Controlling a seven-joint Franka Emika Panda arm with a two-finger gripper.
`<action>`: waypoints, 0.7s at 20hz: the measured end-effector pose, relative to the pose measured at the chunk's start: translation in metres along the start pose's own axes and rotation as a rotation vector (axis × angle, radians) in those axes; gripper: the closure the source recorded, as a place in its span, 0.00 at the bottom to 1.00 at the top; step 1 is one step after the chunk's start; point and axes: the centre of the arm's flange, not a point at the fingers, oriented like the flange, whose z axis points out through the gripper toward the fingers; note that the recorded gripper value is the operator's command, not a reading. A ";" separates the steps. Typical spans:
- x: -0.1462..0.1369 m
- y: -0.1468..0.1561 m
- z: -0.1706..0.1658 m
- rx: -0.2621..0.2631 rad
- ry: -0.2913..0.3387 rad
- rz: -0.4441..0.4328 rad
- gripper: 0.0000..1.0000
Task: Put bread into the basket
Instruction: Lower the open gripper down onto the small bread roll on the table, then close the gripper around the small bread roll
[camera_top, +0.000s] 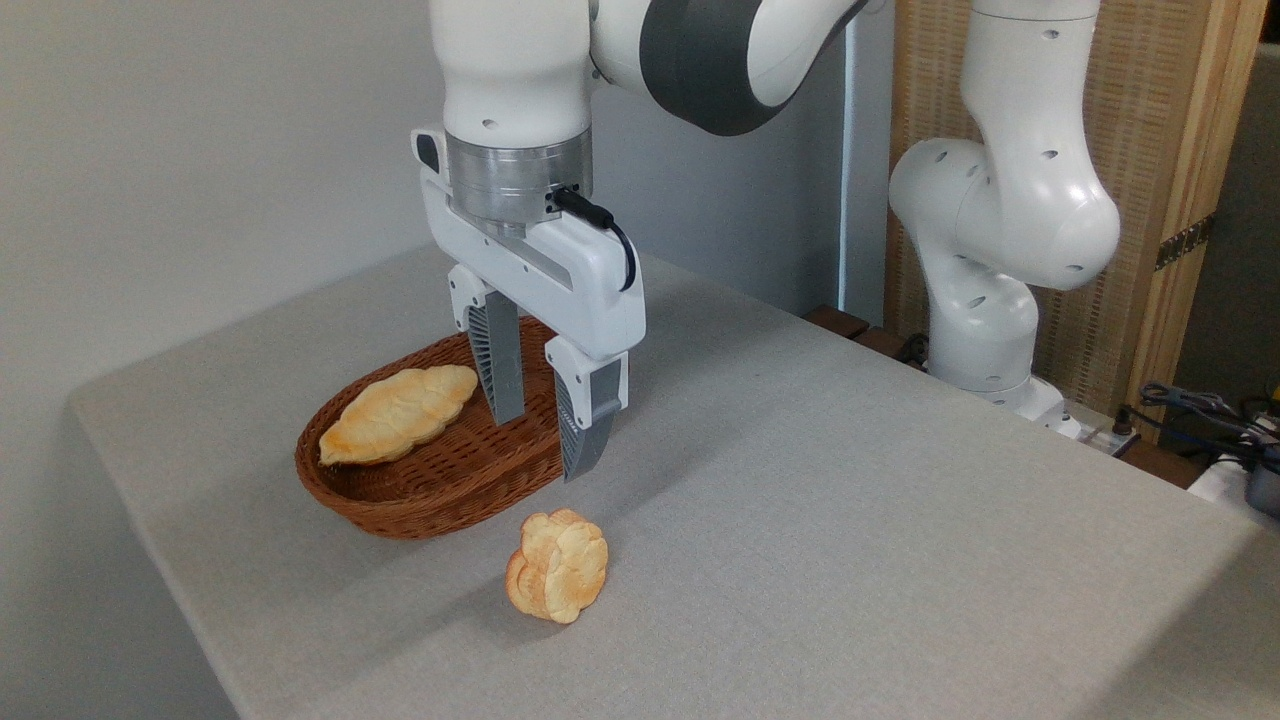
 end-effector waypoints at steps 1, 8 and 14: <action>0.000 0.000 0.000 0.000 0.000 0.000 0.00; 0.003 -0.006 0.018 0.014 0.004 0.005 0.00; -0.001 -0.020 0.066 0.018 -0.014 0.000 0.00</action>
